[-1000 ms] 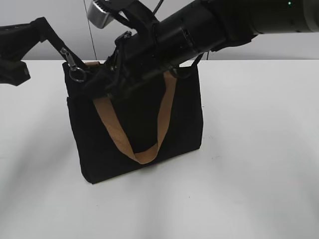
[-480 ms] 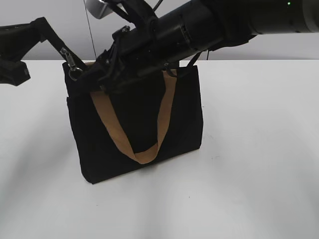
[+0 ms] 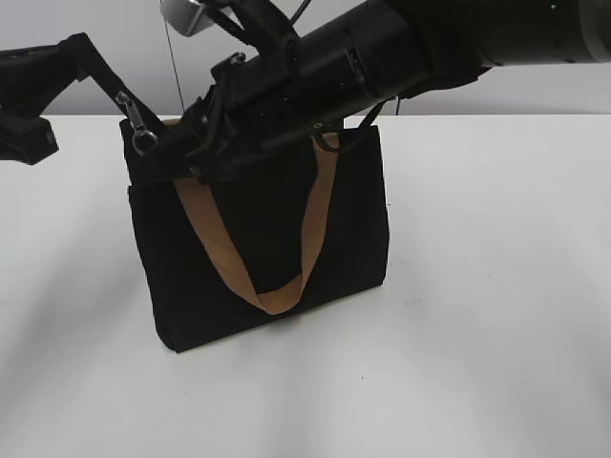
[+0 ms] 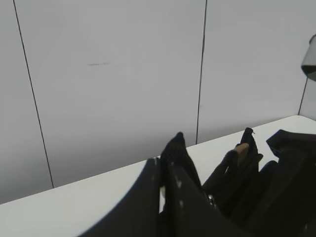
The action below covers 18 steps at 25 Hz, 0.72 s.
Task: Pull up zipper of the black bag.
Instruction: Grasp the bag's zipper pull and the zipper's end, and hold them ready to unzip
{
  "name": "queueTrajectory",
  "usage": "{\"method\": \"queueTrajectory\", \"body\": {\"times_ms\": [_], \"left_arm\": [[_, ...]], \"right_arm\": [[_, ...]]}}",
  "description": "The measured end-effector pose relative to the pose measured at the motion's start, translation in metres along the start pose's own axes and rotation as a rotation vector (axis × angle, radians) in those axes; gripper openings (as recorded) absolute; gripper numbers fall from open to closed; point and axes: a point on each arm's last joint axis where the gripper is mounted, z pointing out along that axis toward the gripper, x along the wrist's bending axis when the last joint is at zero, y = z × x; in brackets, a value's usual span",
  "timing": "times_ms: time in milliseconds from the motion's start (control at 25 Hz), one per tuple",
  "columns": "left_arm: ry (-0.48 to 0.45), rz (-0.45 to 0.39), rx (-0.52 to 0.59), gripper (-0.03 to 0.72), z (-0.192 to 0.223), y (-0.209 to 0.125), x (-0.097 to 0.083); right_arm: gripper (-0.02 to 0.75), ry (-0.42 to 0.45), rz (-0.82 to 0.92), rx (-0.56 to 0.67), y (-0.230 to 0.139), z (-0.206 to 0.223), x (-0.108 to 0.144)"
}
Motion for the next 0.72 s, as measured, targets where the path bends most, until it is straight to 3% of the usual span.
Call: {"method": "queueTrajectory", "body": {"times_ms": [720], "left_arm": [[0.0,0.0,0.0,0.002,0.0,0.0,0.0]], "right_arm": [[0.244,-0.015,0.039,-0.025,0.0007,0.0019,-0.0025]]}}
